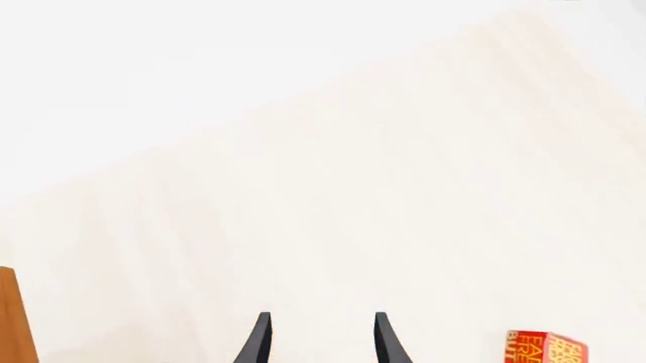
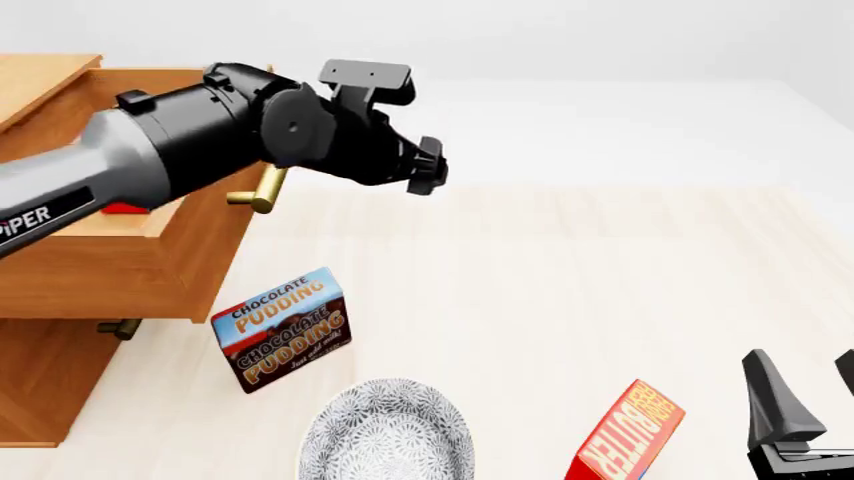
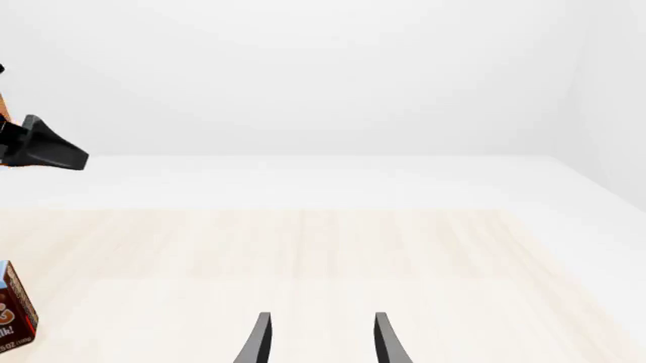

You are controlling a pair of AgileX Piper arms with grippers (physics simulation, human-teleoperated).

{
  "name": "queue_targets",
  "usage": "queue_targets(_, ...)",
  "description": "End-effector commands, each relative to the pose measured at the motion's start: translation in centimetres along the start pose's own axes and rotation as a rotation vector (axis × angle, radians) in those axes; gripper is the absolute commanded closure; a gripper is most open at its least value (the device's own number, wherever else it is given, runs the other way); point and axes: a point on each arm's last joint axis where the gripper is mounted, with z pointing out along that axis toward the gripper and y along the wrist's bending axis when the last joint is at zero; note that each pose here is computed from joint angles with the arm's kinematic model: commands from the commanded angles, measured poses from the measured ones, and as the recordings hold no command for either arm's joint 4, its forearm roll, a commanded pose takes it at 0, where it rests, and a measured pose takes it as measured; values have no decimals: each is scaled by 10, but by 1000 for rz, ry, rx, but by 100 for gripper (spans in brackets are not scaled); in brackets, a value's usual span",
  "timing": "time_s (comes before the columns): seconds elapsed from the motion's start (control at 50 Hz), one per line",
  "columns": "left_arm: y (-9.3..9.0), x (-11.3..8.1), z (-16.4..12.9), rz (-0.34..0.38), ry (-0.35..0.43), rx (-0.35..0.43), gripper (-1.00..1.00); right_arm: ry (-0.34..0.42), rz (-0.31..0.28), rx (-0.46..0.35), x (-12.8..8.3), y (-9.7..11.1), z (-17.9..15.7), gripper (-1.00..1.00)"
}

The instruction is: Put the butter at the front in the top drawer of the cabinet and close it.

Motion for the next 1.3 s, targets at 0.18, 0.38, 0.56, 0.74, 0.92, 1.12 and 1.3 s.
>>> queue_targets(0.18,27,24,36,-75,35,-50,-100,0,0,0,0,0,0,-100)
queue_targets(0.38,39,26,34,-99,22,-71,-100,0,0,0,0,0,0,-100)
queue_targets(0.56,53,29,31,-109,29,-99,-100,0,0,0,0,0,0,-100)
queue_targets(0.74,68,33,25,-130,25,-127,-100,0,0,0,0,0,0,-100)
queue_targets(0.92,79,36,25,-154,29,-147,-100,0,0,0,0,0,0,-100)
queue_targets(1.12,93,40,17,-168,29,-178,-100,0,0,0,0,0,0,-100)
queue_targets(1.3,105,45,12,-184,28,-202,-100,0,0,0,0,0,0,-100)
